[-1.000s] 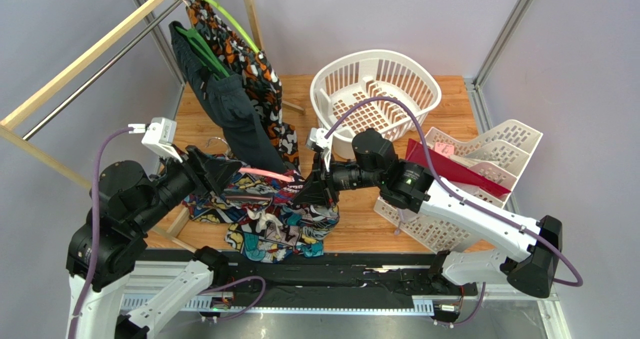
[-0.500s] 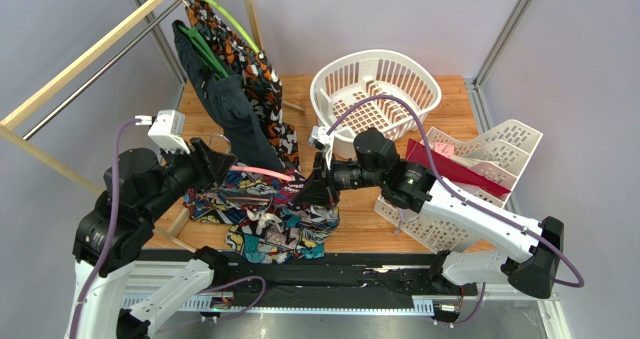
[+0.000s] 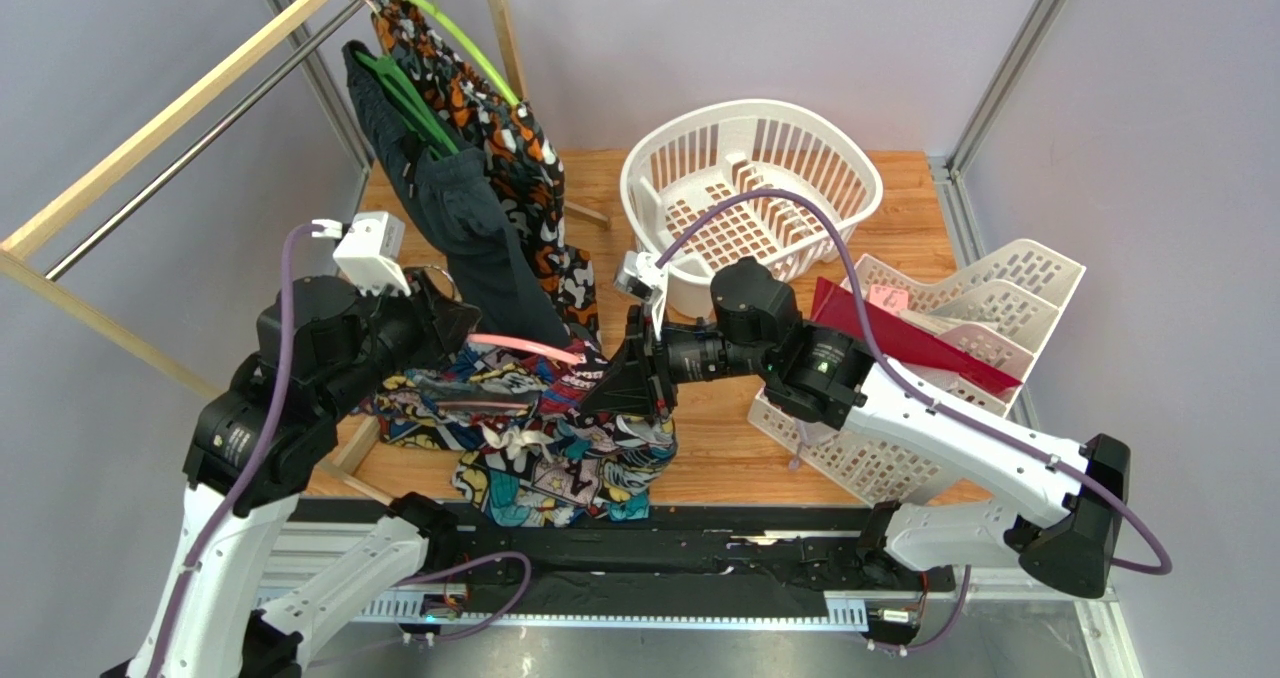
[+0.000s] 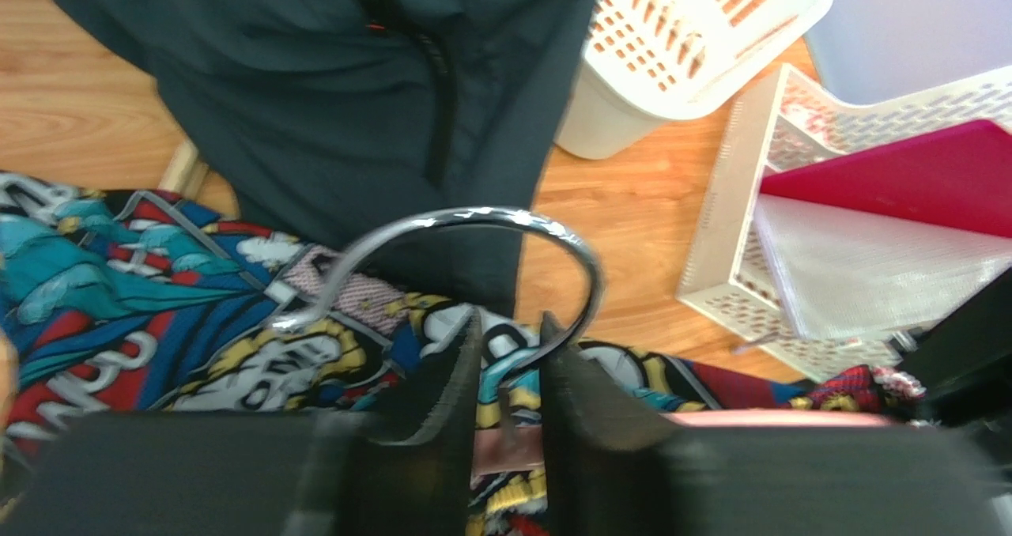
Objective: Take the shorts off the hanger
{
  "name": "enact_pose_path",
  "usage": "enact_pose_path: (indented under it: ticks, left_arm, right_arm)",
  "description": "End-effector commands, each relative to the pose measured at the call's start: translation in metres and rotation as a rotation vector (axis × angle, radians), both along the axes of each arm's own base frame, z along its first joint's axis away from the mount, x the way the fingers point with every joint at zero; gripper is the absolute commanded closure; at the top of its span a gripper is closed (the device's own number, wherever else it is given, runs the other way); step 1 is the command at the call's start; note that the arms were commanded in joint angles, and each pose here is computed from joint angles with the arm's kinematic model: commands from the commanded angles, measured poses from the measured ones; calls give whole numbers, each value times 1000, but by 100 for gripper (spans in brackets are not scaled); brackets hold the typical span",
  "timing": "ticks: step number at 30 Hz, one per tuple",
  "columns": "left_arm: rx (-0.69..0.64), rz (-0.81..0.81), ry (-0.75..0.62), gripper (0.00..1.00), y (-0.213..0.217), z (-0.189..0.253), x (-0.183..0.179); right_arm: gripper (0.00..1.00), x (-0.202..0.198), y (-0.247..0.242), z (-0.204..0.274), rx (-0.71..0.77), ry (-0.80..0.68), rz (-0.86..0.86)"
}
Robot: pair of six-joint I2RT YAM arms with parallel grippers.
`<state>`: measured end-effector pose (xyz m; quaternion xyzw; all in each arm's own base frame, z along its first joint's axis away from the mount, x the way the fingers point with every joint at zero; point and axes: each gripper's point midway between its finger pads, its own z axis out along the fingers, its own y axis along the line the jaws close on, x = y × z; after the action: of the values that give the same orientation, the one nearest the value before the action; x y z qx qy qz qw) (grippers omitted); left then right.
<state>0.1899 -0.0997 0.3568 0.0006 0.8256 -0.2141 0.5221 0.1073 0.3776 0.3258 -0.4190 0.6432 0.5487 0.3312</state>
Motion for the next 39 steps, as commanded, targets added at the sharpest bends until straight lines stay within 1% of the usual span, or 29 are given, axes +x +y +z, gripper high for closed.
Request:
enact_pose_path:
  ticks: [1, 2, 3, 4, 6, 7, 8, 9, 10, 11, 12, 13, 19, 21, 25, 28, 33, 39]
  left_arm:
    - [-2, -18, -93, 87, -8, 20, 18]
    - [-4, -10, -123, 100, -7, 27, 21]
    - [1, -2, -144, 100, -5, 30, 23]
    - [9, 25, -184, 100, 0, 37, 27]
    - [15, 56, -215, 100, 6, 44, 29]
    - [16, 73, -239, 100, 9, 49, 30]
    - [12, 75, -249, 100, 10, 52, 30]
    - [11, 76, -255, 100, 10, 54, 30]
    - [4, 75, -261, 100, 10, 55, 29]
    - [-2, 79, -262, 100, 10, 56, 29]
    - [-1, 89, -259, 100, 12, 53, 28]
    - [-12, 99, -263, 100, 13, 53, 28]
    - [-47, 160, -269, 100, 25, 37, 21]
    - [-54, 169, -267, 100, 28, 32, 17]
    - [-85, 170, -257, 100, 28, 26, 12]
    - [-99, 161, -252, 100, 26, 23, 9]
    - [-111, 112, -259, 100, 21, 22, 1]
    - [-117, 33, -324, 100, 16, 27, -15]
  right_arm:
    - [98, -4, -1, 49, 122, -99, 8]
    - [94, 4, -2, 47, 107, -105, -42]
    - [87, 7, -4, 45, 88, -99, -66]
    - [69, 10, -6, 46, 81, -97, -92]
    - [55, 26, -12, 37, 18, -59, -205]
    - [49, 34, -14, 41, 3, -43, -264]
    - [46, 51, -20, 41, -23, -26, -380]
    - [44, 56, -28, 30, -90, 5, -431]
    - [41, 61, -32, 41, -87, 8, -475]
    - [41, 71, -36, 38, -117, 16, -538]
    - [41, 71, -40, 32, -154, 48, -564]
    - [41, 72, -41, 42, -141, 54, -575]
    - [40, 63, -26, 55, -69, 118, -559]
    - [40, 67, -22, 57, -72, 111, -596]
    - [41, 57, -7, 64, -72, 61, -599]
    - [41, 65, -3, 61, -85, 33, -666]
    - [41, 77, 7, 48, -123, 18, -705]
    - [41, 95, 13, 42, -183, -57, -761]
